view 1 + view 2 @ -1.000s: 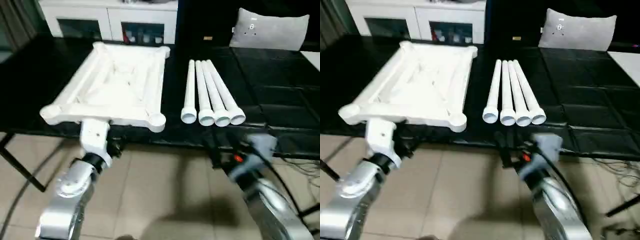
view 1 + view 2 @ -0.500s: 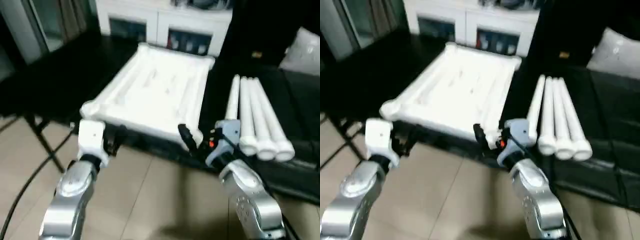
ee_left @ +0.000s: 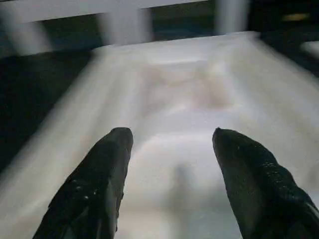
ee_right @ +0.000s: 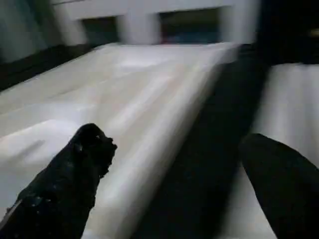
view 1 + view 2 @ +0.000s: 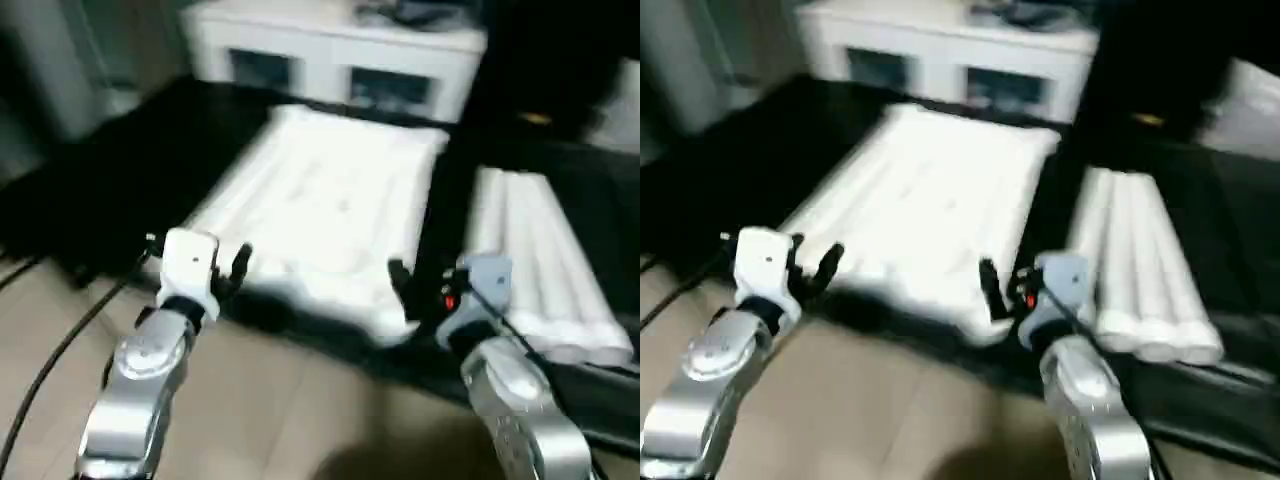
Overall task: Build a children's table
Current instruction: Move to table
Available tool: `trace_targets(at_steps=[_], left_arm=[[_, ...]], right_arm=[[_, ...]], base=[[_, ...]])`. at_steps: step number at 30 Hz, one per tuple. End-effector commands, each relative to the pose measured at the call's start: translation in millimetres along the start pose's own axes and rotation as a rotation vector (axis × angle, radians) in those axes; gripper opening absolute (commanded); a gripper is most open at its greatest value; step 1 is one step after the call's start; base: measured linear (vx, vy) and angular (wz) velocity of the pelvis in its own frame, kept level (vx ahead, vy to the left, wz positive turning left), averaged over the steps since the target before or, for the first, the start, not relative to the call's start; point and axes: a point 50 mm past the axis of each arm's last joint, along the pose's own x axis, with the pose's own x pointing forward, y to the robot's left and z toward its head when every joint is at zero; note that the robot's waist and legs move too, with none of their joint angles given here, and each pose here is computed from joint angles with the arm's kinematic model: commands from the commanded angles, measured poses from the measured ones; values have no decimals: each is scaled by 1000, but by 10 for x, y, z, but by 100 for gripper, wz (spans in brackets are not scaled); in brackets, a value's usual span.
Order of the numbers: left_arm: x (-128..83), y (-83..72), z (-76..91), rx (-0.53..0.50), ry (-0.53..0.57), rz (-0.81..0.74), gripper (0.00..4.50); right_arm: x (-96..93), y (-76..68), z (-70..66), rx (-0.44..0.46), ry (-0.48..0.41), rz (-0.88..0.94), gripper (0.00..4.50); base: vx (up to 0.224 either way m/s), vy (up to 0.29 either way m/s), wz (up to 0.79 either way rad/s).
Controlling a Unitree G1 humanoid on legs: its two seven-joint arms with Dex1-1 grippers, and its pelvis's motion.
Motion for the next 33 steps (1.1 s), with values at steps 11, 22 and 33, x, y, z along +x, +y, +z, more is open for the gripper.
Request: trace_targets(at_steps=[11, 22, 33], left_arm=[[-65, -28, 10, 23, -4, 1, 297], [-204, 17, -45, 61, 18, 34, 297], [-247, -13, -61, 46, 50, 30, 297]], right_arm=[[101, 27, 88, -71, 39, 91, 450], [94, 142, -74, -67, 104, 189, 450], [69, 206, -87, -57, 82, 224, 450]], base=[[-51, -51, -57], [-91, 69, -3], [-17, -6, 51]])
